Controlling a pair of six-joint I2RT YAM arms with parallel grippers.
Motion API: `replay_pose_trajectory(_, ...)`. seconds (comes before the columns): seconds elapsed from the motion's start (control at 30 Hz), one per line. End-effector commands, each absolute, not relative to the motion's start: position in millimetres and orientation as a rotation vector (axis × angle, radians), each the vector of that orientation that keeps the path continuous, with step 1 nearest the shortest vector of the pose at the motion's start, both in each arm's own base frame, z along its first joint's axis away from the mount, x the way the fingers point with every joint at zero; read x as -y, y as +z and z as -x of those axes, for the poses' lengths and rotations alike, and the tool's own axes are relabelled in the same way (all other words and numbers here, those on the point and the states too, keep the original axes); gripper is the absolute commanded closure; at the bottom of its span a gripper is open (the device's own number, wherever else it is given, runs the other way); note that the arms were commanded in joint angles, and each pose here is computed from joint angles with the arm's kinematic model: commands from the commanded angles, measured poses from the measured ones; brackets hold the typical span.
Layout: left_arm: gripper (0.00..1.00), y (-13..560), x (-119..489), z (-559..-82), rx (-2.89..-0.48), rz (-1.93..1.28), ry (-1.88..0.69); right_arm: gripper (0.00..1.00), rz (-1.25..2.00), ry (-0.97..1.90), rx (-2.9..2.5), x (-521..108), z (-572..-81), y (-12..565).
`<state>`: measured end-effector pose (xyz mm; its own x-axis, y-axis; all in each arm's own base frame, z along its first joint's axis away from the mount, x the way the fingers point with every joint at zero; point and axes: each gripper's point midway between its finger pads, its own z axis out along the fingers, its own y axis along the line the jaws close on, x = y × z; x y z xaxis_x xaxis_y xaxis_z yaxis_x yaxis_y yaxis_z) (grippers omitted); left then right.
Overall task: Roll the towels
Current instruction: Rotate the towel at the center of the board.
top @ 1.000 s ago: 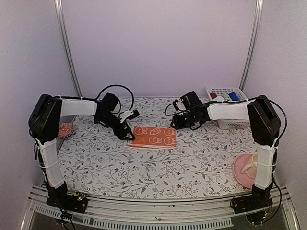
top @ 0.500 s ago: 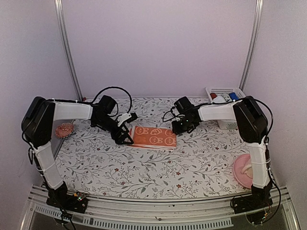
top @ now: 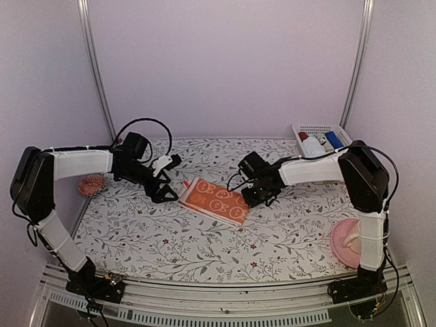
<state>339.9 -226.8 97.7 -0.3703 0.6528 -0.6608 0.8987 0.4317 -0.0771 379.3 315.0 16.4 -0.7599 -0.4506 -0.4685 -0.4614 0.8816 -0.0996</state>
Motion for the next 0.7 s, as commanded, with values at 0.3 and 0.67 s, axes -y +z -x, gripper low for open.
replay_pose_trajectory(0.3,0.03,101.5,187.8,-340.7,-2.144,-1.2,-0.61,0.42,0.794,0.025,-2.546,-334.8,-257.7,92.3)
replay_pose_trajectory(0.67,0.05,91.6,194.2,-327.2,-2.118,-1.252,-0.688,0.35,0.765,-0.13,-2.286,-392.0,-383.7,112.5)
